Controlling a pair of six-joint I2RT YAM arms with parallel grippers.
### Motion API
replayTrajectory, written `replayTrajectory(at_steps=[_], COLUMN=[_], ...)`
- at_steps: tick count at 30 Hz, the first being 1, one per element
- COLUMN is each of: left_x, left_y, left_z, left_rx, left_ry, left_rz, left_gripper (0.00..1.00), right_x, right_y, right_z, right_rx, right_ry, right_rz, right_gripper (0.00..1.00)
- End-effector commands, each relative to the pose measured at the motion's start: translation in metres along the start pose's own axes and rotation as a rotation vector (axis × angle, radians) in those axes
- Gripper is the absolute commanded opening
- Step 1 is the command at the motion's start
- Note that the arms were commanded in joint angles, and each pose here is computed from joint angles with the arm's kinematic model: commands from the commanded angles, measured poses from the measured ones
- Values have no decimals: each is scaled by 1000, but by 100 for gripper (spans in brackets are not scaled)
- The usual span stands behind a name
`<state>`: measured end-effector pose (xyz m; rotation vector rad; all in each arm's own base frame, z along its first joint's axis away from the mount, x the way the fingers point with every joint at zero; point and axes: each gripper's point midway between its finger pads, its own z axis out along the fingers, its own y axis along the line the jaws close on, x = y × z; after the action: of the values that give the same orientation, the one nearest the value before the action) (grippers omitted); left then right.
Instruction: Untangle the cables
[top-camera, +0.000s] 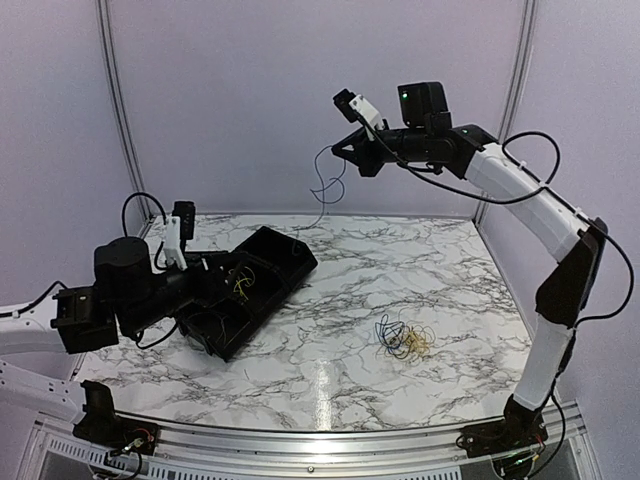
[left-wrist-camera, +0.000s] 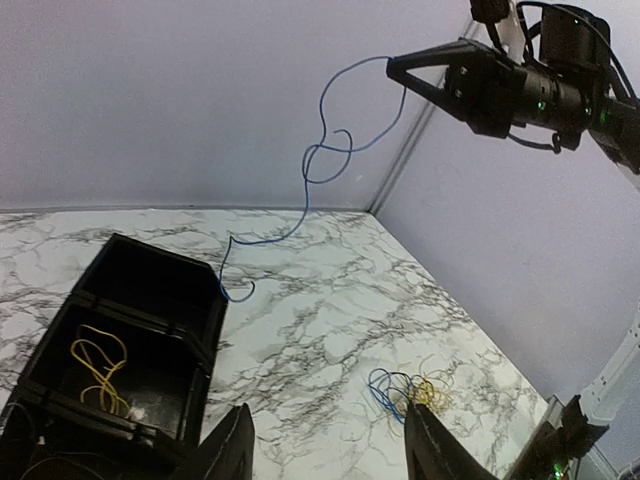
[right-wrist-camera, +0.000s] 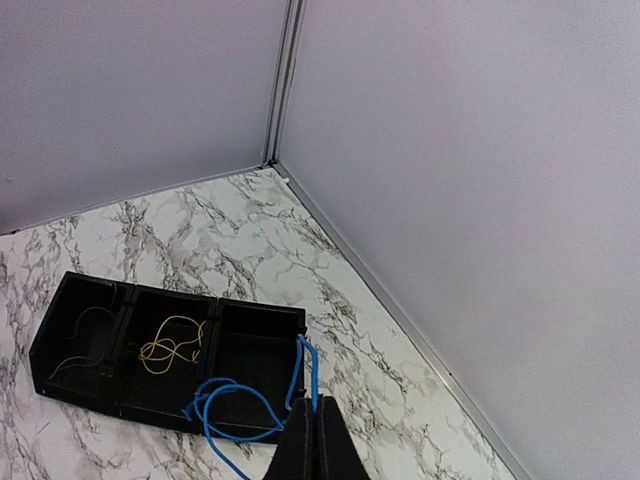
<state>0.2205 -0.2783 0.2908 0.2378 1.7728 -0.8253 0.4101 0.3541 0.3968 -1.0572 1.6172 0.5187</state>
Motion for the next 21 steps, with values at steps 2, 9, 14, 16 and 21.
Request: replayTrajectory(at_steps=[2, 9, 14, 16, 21], left_x=[-24, -42, -38, -35, -31], left_y=[42, 55, 63, 66, 71], left_z=[-33, -62, -69, -69, -72], left_rx=[-210, -248, -273, -283, -294], left_ry=[-58, -108, -106, -101, -99], left_rz=[40, 0, -10, -12, -16], left_gripper=[54, 53, 53, 53, 53], right_x=[-22, 2, 30, 42, 79], right_y=[-2, 6, 26, 35, 48], right_z=[33, 93, 135, 149, 176], right_rx=[-10, -46, -89, -104, -124], right_ry=[-83, -55, -16, 3, 71], right_rz=[-4, 8, 9, 3, 4], right_gripper=[0, 0, 0, 0, 0])
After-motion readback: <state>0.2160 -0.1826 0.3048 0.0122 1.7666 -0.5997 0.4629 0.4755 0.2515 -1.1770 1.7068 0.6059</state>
